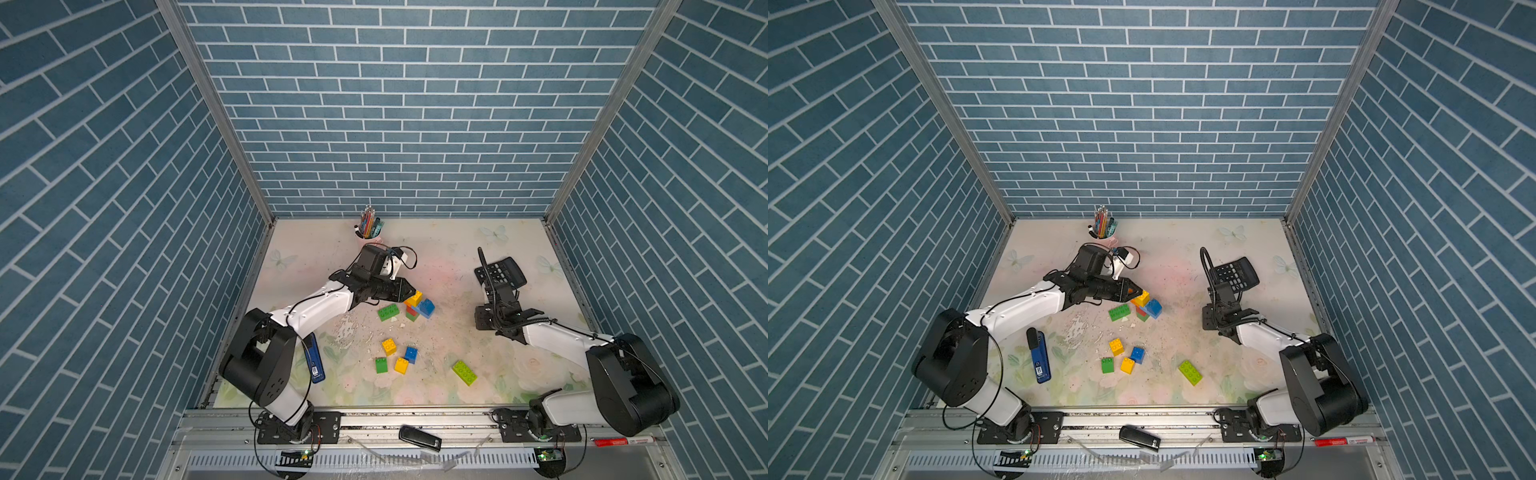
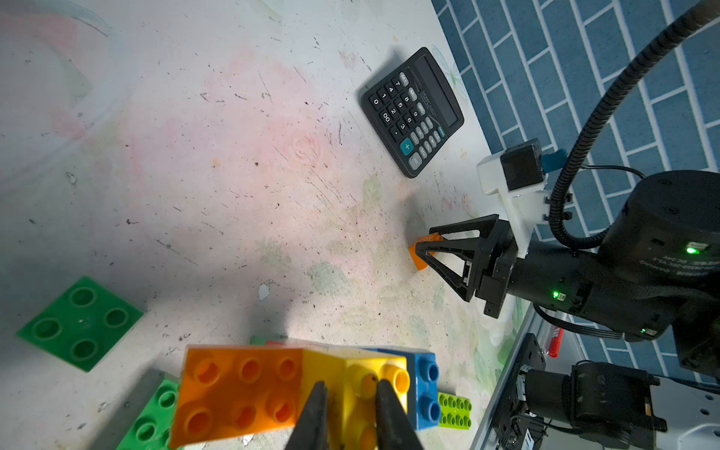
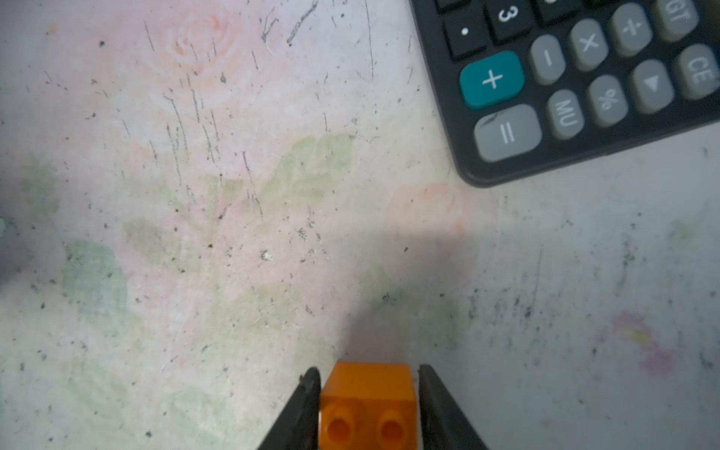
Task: Assemble a fork with lego
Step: Pick up the lego brick from the center of the board.
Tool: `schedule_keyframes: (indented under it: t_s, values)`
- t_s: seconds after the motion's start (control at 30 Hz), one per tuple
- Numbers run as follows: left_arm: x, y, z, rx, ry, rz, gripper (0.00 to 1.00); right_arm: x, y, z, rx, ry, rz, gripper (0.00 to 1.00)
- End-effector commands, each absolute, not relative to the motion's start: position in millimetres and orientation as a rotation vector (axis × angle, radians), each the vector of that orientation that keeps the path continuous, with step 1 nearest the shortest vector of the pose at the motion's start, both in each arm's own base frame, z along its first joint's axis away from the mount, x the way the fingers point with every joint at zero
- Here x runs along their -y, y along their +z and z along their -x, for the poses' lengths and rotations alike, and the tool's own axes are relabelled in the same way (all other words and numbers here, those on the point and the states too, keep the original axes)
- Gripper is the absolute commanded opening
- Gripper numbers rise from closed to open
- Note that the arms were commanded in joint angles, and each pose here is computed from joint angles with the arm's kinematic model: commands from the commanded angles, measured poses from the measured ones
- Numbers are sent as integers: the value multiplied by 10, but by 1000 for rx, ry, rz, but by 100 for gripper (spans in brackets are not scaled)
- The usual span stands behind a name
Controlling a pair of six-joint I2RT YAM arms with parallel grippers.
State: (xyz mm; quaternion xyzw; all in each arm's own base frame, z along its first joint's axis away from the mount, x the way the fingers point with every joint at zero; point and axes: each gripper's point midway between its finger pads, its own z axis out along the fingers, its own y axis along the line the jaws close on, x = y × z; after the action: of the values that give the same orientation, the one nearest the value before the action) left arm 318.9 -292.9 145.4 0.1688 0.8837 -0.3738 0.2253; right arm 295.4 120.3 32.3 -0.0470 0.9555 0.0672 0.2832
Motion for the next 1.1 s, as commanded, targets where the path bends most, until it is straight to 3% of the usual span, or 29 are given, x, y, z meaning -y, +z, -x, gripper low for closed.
schedule_keyframes:
  t_s: [0.0, 0.47, 0.8, 1.07]
  values:
    - [2787, 1097, -3059, -2589, -955, -433, 23, -1199, 306, -2947, -2564, 163, 144, 39]
    - [2894, 1354, -3167, -2515, -1016, -428, 27, -1269, 641, -2993, -2497, 222, 157, 28]
    - [2899, 1471, -3213, -2487, -1032, -419, 31, -1960, 783, -2758, -2473, 579, 362, 21]
    - [2941, 1617, -3265, -2446, -1059, -416, 35, -2325, 763, -2526, -2478, 660, 462, 16]
